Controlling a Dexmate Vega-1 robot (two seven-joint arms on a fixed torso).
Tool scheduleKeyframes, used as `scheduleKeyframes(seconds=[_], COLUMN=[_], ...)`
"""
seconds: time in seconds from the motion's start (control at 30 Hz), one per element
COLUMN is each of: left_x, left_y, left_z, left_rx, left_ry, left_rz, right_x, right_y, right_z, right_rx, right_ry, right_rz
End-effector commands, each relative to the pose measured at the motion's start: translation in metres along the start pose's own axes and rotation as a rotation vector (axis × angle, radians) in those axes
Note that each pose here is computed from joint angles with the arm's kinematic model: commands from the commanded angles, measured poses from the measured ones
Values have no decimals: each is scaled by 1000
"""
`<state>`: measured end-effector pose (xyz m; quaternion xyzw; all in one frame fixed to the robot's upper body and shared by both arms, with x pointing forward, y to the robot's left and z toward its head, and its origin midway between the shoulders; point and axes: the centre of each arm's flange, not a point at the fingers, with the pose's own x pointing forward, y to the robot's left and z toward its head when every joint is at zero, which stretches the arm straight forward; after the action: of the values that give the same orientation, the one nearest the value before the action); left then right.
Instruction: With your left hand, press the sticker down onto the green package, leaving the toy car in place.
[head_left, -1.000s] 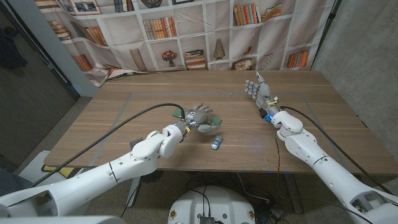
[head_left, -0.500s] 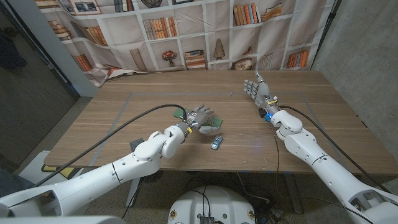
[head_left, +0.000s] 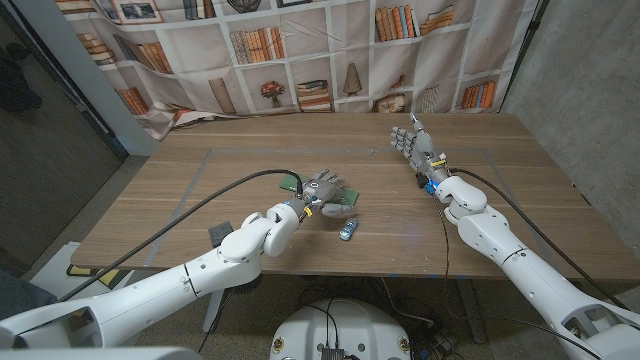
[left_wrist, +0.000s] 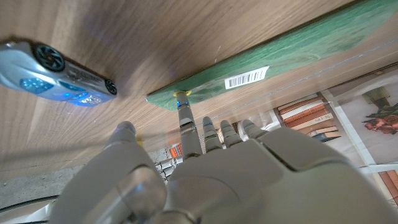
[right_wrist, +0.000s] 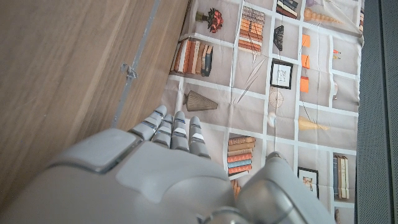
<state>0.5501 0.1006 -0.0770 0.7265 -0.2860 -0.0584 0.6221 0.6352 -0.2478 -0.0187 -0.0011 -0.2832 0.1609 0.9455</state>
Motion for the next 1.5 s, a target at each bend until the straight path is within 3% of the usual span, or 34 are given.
scheduleKeyframes(seconds=[0.03,0.87,1.5], left_x=[0,-12,-17], left_y=[-3,7,6], left_z=[3,-9,-5], left_rx=[23,-28,-47], left_ry=[9,33,12], left_rz=[-20,43,43], right_x=[-1,-2,-3], right_y=[2,4,5], right_z=[-2,-6,-9], right_rx=[-3,-8,-1], right_ry=[5,12,21], right_rz=[8,9,7])
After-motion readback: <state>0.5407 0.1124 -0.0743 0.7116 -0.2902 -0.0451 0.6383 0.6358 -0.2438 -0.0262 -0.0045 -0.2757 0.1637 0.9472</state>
